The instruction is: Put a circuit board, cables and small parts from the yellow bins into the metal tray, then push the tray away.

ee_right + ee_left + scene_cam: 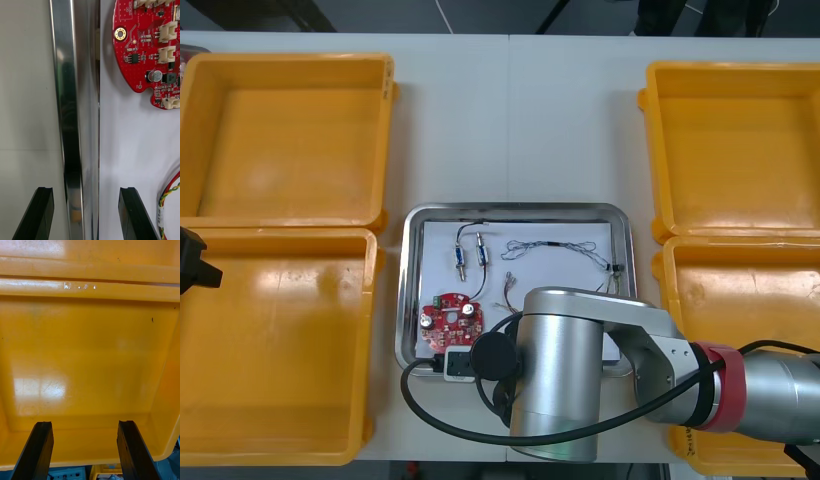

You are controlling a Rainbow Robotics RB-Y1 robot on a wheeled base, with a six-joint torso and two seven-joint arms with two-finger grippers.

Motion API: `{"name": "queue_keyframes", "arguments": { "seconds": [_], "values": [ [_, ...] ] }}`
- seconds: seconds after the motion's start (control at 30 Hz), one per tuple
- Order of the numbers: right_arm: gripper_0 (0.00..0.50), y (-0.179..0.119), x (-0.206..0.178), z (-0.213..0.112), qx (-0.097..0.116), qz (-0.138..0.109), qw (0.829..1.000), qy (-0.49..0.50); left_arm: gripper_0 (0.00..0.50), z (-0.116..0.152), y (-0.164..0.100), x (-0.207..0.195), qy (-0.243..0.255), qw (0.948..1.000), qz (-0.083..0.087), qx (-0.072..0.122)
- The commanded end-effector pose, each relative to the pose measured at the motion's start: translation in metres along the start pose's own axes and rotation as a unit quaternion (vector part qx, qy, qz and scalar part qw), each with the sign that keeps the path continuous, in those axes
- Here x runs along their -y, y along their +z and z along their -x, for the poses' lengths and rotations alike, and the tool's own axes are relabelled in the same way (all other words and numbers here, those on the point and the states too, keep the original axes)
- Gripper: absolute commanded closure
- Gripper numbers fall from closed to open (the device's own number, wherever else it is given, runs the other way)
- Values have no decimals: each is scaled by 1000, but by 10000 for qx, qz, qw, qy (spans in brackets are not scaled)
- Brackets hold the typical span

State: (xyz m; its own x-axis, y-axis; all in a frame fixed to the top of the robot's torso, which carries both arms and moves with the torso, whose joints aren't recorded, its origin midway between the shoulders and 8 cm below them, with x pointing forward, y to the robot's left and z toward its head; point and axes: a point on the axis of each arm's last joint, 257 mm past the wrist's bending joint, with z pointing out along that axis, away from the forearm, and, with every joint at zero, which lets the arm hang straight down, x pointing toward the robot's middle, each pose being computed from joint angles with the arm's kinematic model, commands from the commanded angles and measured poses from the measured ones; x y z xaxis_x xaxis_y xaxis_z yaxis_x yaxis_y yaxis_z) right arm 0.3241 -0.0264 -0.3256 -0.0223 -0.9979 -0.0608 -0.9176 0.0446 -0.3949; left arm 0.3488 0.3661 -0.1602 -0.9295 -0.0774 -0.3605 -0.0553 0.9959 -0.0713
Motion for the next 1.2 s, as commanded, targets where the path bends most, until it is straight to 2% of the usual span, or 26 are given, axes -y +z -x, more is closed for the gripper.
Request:
{"name": "queue_keyframes", "arguments": {
  "seconds": [0.03,0.33,0.37,0.4,0.43,0.47,0.5,0.53,0.57,0.6,1.03,1.2],
  "values": [
    [0,2,-15,18,182,93,9997,-97,0,2,-10,-21,118,9995,288,51],
    [0,2,-14,19,188,9,9998,-89,0,2,-10,-21,118,9995,288,51],
    [14,2,-14,18,181,9,9998,-89,0,2,-10,-21,118,9995,288,51],
    [85,2,-13,19,182,2,9998,-92,0,2,-10,-21,118,9995,288,51],
    [85,2,-14,18,181,10,9998,-74,0,2,-10,-21,118,9995,288,51],
    [327,2,-14,18,181,10,9998,-66,0,2,-10,-21,118,9995,288,51],
    [411,2,-13,19,181,-5,9998,-61,0,2,-10,-21,118,9995,288,51],
    [411,2,-13,19,181,-5,9998,-61,0,2,-10,-21,118,9995,288,51],
    [481,2,-12,18,180,-20,9998,-44,0,2,-10,-21,118,9995,288,51],
    [495,2,-12,18,180,-20,9998,-44,0,2,-10,-21,118,9995,288,51],
    [500,-4,20,18,149,-424,9989,-91,0,2,-10,-21,118,9995,288,51],
    [500,-8,37,19,115,-728,9963,-447,0,2,-10,-21,118,9995,288,51]
  ]
}}
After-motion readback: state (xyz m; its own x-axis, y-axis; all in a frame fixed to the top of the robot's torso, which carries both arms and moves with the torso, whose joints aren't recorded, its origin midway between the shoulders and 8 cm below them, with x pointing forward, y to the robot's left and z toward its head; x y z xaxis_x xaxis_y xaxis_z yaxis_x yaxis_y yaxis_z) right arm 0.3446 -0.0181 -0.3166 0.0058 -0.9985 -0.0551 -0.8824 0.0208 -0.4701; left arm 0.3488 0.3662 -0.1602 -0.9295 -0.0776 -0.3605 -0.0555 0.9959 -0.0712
